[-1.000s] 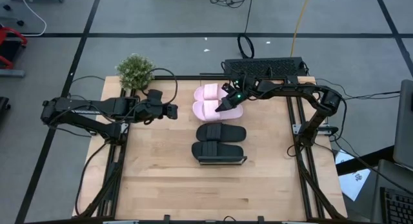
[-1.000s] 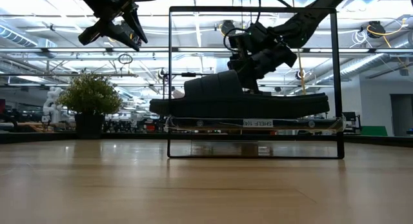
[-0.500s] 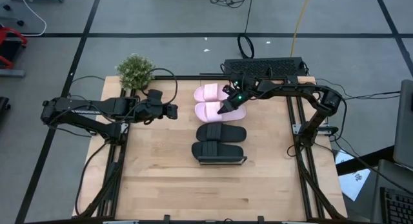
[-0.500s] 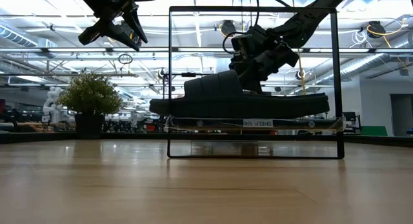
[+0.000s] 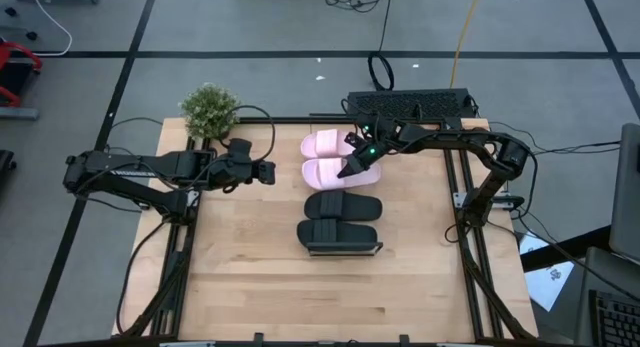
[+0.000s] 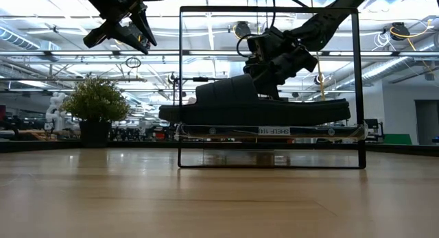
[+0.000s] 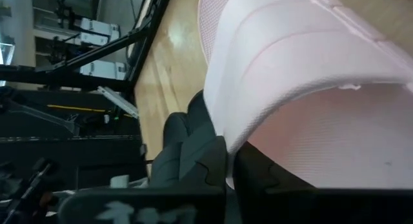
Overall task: Pick and place slides into the shelf
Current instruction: Put the pink slipper on the shelf
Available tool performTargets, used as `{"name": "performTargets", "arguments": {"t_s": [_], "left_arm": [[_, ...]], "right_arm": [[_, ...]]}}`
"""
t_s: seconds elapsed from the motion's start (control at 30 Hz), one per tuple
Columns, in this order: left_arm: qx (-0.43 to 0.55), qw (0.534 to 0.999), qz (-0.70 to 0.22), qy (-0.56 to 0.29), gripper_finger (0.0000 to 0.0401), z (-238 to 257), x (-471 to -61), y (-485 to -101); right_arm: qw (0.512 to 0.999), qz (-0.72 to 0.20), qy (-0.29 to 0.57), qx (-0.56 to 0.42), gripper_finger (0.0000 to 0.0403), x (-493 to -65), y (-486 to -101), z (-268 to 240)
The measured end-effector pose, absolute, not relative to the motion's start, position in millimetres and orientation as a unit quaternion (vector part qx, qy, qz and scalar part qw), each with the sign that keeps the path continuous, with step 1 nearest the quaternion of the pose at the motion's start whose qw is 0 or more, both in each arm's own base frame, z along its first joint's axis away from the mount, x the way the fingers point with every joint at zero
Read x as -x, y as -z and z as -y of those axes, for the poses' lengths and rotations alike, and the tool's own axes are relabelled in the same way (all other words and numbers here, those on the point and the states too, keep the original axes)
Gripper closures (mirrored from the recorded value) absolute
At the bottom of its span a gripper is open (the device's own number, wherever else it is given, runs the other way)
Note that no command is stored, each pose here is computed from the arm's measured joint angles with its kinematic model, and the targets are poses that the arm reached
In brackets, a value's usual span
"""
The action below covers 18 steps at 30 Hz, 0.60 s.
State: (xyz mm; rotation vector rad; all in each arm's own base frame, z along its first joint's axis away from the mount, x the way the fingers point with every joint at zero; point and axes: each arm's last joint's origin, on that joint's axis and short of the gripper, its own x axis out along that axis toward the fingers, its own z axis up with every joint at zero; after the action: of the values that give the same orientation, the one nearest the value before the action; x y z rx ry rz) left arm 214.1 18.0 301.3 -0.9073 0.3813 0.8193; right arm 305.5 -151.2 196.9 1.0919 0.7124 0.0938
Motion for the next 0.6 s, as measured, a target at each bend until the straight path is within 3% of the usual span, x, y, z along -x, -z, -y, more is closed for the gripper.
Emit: {"name": "performTargets", "arguments": {"t_s": [0.37,0.6], "left_arm": [[0.424,0.801,-0.177,-0.383,0.0286,-18.2,-214.0,-301.3],[0.424,0.801,-0.177,-0.383,0.0286,-18.1,-214.1,-301.3]], "right_arm": [[0.795,-0.328,-0.051,-0.508,0.0401,-305.6,-197.7,151.8],[0.791,-0.324,-0.067,-0.514,0.0378,-302.8,-198.4,156.1]]}}
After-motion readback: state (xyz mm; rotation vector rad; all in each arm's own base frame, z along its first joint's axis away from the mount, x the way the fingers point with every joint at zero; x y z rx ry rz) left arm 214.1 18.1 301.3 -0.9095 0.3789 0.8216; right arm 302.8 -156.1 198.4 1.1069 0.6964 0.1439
